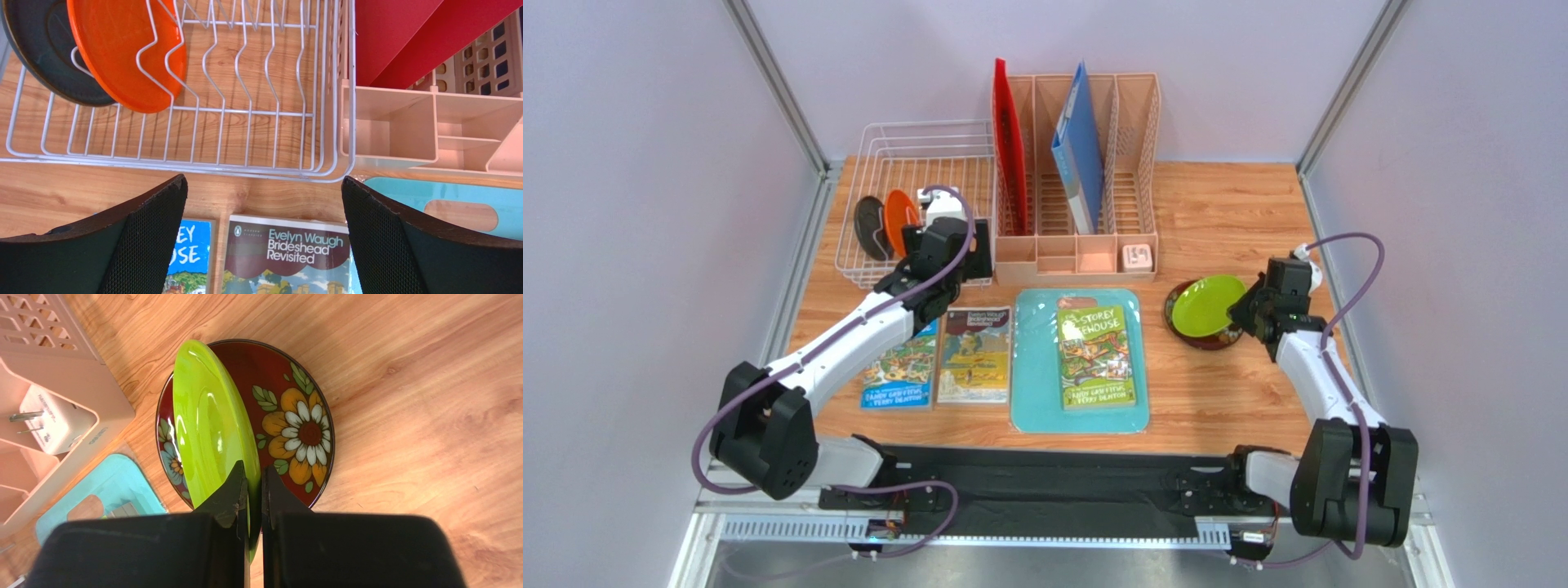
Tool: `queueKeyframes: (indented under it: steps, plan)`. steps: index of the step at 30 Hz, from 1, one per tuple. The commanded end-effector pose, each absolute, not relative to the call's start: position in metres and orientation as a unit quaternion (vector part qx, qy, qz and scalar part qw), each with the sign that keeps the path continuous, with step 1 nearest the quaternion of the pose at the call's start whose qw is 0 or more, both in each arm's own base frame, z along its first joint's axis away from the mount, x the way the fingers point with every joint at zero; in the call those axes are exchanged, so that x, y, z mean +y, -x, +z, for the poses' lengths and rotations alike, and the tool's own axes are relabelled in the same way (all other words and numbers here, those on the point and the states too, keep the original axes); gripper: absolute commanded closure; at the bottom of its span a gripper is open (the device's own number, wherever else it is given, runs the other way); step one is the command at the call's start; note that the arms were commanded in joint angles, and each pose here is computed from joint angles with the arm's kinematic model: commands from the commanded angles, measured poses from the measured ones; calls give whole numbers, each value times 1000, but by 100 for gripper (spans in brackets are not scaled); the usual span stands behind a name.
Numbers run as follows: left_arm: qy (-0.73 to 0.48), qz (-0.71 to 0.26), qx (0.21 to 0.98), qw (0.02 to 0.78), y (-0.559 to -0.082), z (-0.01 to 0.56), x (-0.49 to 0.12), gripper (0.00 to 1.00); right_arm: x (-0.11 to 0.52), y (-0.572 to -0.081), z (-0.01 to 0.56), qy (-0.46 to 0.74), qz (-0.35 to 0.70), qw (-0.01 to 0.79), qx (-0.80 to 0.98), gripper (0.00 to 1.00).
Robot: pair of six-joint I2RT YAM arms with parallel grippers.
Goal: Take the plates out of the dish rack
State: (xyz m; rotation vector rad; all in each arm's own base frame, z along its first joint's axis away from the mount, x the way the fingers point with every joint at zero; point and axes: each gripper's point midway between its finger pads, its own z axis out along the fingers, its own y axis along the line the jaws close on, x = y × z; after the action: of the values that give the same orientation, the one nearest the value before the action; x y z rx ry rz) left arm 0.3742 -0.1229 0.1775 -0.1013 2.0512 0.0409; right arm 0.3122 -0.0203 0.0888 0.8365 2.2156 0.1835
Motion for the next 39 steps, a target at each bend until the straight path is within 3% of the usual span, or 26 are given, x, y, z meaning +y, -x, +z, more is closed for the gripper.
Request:
queueKeyframes:
  steps: [1, 2, 6, 12, 21, 27, 33, 39]
  plan:
    - [35, 19, 850, 524, -377, 183, -123, 1, -16, -323, 86, -317, 102, 381, 862, 97]
    - [38, 20, 850, 524, -378, 183, -121, 1, -16, -322, 84, -318, 101, 378, 863, 94]
    - [42, 10, 851, 523, -382, 182, -120, 1, -15, -319, 77, -320, 104, 366, 868, 67]
    - [42, 4, 855, 518, -387, 178, -121, 1, -12, -314, 67, -317, 103, 347, 877, 44]
    - [53, 6, 858, 511, -397, 173, -111, 1, -10, -317, 63, -299, 96, 319, 894, 30]
    - [71, 19, 854, 515, -412, 182, -94, 0, -21, -309, 78, -295, 39, 315, 901, 26]
    - [99, 44, 846, 522, -433, 189, -67, 1, -24, -303, 128, -288, 34, 393, 872, 25]
    - [132, 89, 835, 526, -452, 196, -31, 1, -23, -301, 139, -276, 37, 411, 868, 22]
